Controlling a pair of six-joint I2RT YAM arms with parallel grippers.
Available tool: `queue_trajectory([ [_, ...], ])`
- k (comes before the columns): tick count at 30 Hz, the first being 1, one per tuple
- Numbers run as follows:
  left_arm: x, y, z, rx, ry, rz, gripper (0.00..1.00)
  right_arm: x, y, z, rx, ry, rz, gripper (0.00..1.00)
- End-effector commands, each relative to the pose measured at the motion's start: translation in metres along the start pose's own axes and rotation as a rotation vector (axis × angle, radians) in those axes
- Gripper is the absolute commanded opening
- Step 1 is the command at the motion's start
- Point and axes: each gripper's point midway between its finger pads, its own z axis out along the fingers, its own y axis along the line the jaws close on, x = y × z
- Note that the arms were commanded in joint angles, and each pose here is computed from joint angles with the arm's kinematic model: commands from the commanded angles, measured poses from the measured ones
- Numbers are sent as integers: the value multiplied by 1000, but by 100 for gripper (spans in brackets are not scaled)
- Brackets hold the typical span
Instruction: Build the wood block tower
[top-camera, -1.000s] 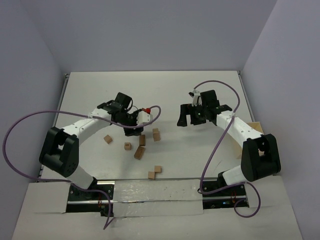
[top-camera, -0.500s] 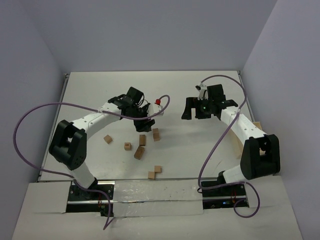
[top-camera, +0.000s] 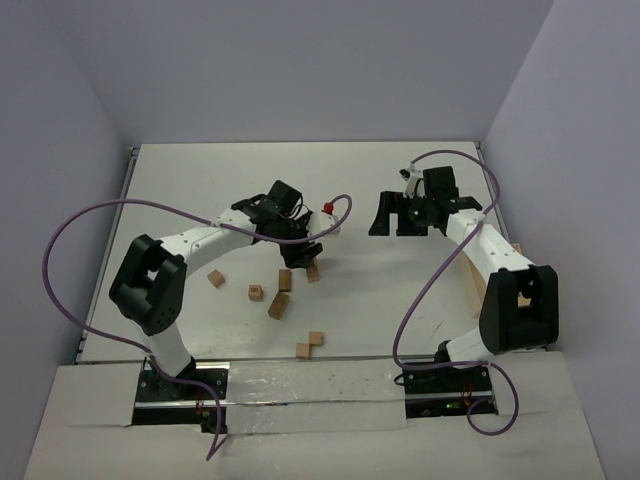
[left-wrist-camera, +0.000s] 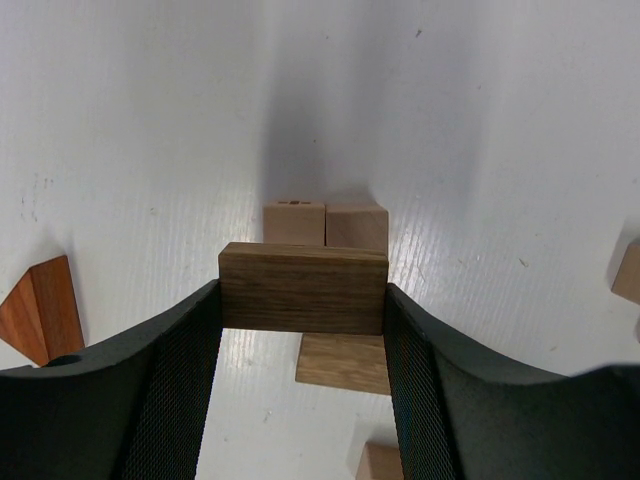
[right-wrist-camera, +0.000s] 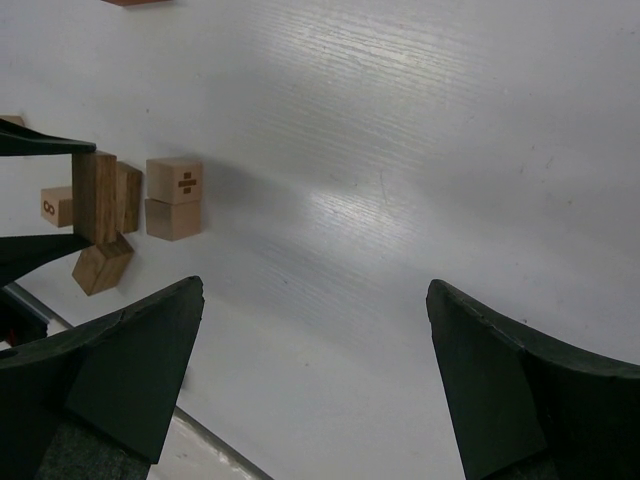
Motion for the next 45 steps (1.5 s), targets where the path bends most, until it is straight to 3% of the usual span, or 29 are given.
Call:
queue_trajectory([
  [1,-14,5,10,-20,-47,14,39,-13,6,-7,-26,-28,-12,100],
  [45,5,-8,34,18,-1,37,52,-11,7,-6,-44,-17,4,100],
])
